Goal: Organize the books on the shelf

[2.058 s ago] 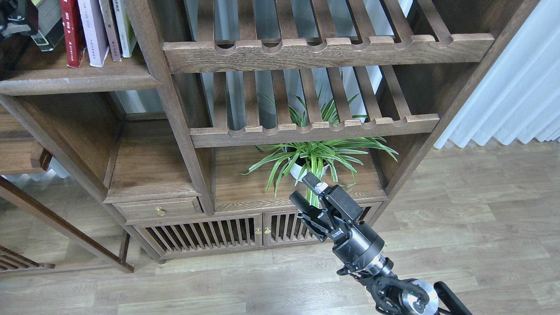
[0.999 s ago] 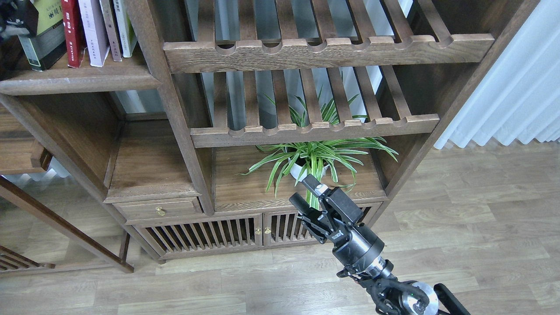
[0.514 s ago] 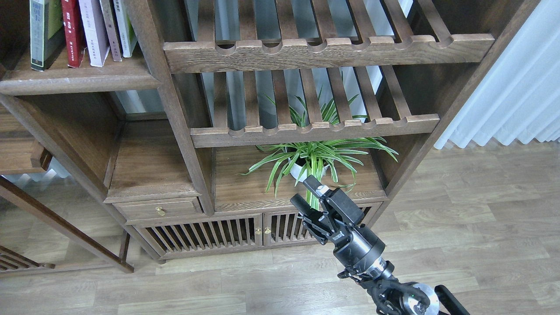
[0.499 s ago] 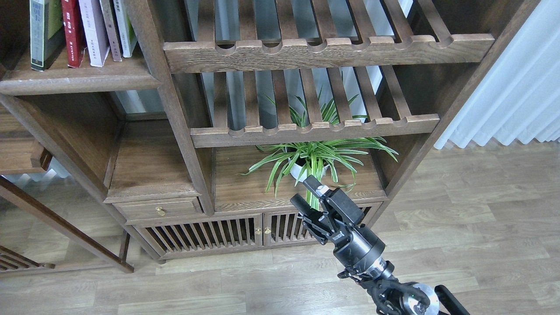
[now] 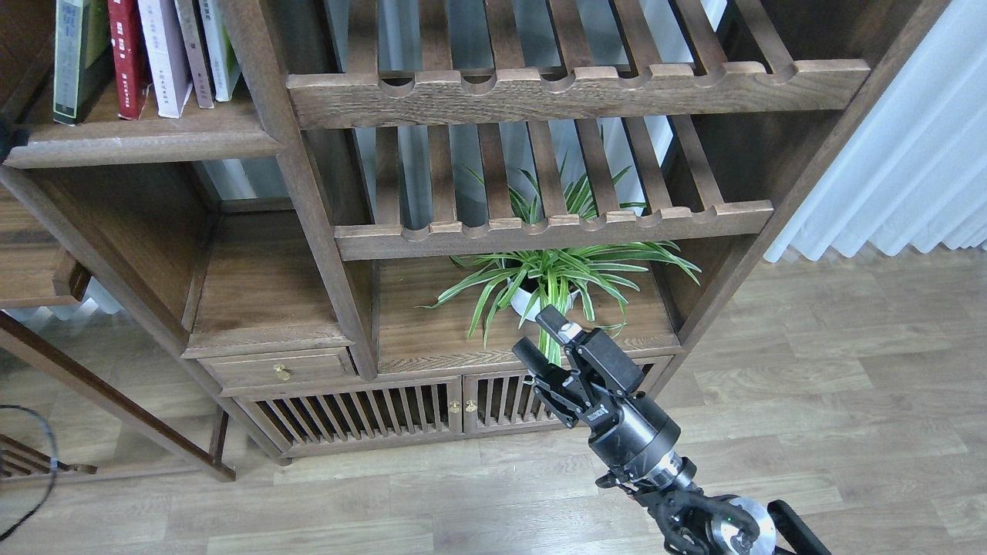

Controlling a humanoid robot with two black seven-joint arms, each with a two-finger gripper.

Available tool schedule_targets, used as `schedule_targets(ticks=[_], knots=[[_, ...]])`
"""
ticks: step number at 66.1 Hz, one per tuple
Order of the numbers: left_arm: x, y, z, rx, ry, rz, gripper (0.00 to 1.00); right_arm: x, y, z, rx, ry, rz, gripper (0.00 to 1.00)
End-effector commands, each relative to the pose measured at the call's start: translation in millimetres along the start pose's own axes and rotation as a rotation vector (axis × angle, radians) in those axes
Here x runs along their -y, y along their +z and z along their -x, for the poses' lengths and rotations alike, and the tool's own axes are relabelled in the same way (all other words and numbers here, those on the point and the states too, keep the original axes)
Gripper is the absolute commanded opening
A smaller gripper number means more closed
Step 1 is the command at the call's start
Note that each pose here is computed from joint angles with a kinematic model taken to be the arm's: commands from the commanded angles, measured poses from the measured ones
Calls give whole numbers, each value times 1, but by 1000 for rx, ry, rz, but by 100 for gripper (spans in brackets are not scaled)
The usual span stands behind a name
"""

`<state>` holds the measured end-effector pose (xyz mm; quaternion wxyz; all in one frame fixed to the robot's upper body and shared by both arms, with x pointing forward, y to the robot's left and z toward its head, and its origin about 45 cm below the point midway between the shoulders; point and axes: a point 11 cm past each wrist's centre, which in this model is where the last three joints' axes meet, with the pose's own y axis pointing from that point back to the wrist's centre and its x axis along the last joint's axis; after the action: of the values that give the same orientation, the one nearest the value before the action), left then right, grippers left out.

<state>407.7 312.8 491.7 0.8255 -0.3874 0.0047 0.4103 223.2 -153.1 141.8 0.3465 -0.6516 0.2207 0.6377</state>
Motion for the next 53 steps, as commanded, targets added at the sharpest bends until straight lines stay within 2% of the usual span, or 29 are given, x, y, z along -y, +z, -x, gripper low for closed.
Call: schedule_targets(ticks=[1,8,10,12,13,23,26,32,43,53], knots=[[0,-2,13,-23,-106,30,68,-1,0,-1,1,2,-2,90],[4,-20,21,-97,-116,51,69,-2,1,-1,4,4,-2,90],[6,-25,24,-118,-121,55,74,-2,1,-1,4,4,-2,90],[10,-32,30,-146,-133,55,84,-2,1,-1,4,4,-2,90],[11,-34,32,-150,-136,55,85,-2,1,-1,5,5,-2,90],[19,-69,53,-266,-163,46,85,-2,1,-1,4,3,-2,90],[21,-100,72,-318,-192,-14,86,-1,1,0,3,-2,0,90],[21,-124,87,-350,-220,-72,91,0,2,2,1,-6,4,90],[17,-159,112,-372,-272,-185,91,3,2,6,-3,-19,8,91],[-9,-199,120,-410,-262,-307,91,5,3,9,-9,-29,15,93]])
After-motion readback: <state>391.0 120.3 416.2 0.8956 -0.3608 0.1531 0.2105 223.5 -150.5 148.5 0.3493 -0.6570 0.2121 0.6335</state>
